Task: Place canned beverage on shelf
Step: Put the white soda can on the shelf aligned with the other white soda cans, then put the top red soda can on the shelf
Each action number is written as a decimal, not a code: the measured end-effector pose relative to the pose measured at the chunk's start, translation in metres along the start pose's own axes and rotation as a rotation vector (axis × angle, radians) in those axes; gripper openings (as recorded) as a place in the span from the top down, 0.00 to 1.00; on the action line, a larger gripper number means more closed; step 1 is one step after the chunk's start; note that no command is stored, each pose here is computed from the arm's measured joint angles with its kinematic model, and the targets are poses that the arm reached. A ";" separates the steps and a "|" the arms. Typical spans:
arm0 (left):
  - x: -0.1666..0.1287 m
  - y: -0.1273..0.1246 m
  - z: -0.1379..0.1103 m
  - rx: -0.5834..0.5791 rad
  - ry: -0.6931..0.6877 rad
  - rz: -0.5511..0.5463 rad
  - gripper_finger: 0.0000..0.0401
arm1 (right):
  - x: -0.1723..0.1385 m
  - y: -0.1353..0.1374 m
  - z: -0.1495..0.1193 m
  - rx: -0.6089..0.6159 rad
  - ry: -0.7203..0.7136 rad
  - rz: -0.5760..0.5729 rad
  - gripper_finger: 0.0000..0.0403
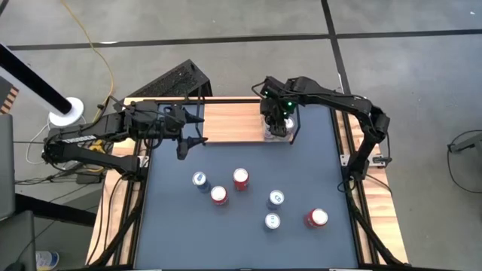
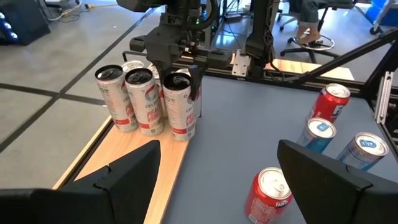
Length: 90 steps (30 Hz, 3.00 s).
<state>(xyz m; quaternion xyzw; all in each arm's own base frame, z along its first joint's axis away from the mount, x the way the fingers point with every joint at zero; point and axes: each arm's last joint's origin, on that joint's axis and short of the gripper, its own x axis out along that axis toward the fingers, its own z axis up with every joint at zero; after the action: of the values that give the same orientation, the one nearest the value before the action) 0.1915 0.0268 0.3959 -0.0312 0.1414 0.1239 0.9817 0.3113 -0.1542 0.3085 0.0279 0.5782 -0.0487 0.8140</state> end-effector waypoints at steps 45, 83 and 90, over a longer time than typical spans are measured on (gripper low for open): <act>0.000 0.000 0.001 0.013 -0.003 -0.016 0.22 | -0.092 0.010 -0.018 0.044 -0.122 -0.158 0.24; 0.156 -0.099 -0.013 0.270 0.484 -0.181 0.23 | -0.232 0.096 -0.098 0.239 -0.503 -0.033 0.24; 0.178 -0.110 -0.038 0.343 0.583 -0.249 0.23 | -0.232 0.097 -0.097 0.232 -0.502 -0.029 0.24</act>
<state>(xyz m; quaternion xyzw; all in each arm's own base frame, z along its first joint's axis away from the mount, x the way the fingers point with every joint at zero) 0.3744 -0.0416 0.3120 0.0831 0.4292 -0.0365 0.8986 0.1548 -0.0370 0.4942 0.0997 0.3493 -0.1317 0.9224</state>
